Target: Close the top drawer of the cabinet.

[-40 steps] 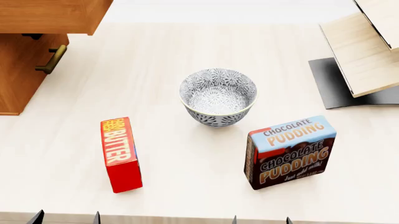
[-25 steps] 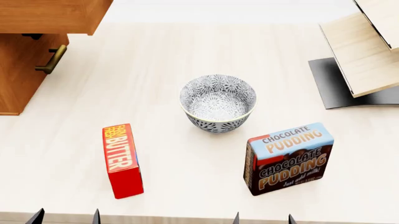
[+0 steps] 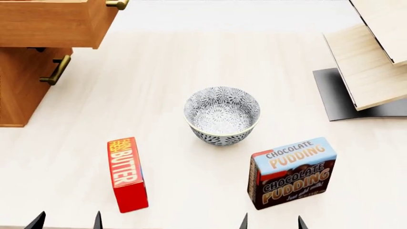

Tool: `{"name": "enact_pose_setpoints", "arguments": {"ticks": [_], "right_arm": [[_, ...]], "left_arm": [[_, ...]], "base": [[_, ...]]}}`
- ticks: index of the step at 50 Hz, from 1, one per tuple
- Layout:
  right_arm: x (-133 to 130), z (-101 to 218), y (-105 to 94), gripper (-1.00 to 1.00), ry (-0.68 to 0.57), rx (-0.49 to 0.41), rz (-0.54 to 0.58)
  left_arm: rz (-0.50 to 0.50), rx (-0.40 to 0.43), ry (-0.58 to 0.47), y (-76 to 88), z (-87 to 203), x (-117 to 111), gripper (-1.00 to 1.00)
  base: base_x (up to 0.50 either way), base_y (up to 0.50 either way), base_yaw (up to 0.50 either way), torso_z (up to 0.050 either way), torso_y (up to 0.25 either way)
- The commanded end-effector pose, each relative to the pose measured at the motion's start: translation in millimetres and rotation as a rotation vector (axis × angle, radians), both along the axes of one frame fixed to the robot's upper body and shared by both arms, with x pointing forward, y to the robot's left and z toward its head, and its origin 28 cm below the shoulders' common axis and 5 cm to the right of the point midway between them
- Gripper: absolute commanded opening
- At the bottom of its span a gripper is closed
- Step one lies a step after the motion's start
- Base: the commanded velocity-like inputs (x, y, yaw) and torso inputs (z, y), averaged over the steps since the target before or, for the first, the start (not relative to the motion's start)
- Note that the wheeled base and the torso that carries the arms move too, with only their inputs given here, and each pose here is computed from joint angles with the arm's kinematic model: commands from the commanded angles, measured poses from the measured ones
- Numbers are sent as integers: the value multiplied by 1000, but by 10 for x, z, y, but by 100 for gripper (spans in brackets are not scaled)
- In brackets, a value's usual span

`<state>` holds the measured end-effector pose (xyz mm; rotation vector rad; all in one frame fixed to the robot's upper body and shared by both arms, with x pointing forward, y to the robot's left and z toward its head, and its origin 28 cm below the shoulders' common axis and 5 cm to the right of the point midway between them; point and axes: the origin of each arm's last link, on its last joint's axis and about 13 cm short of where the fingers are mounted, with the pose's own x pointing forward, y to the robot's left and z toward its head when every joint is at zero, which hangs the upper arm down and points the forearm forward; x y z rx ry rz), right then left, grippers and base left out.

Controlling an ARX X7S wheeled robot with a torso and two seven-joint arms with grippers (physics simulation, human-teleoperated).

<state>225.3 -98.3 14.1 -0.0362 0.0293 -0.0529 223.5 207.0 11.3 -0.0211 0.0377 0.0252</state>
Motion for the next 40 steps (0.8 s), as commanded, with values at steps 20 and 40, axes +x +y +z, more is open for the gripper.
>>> {"name": "enact_pose_setpoints", "arguments": {"ticks": [20,40], "right_arm": [[31,2,-1,100,22,-15,-4],[30,0,3,100,25,-17,1]], "left_arm": [[-5,4,1,-2,13,-1,100],[1,-6,-2,0,9,7,100]], "base": [[0,0,0,46,0],[0,0,0,22,0]]}}
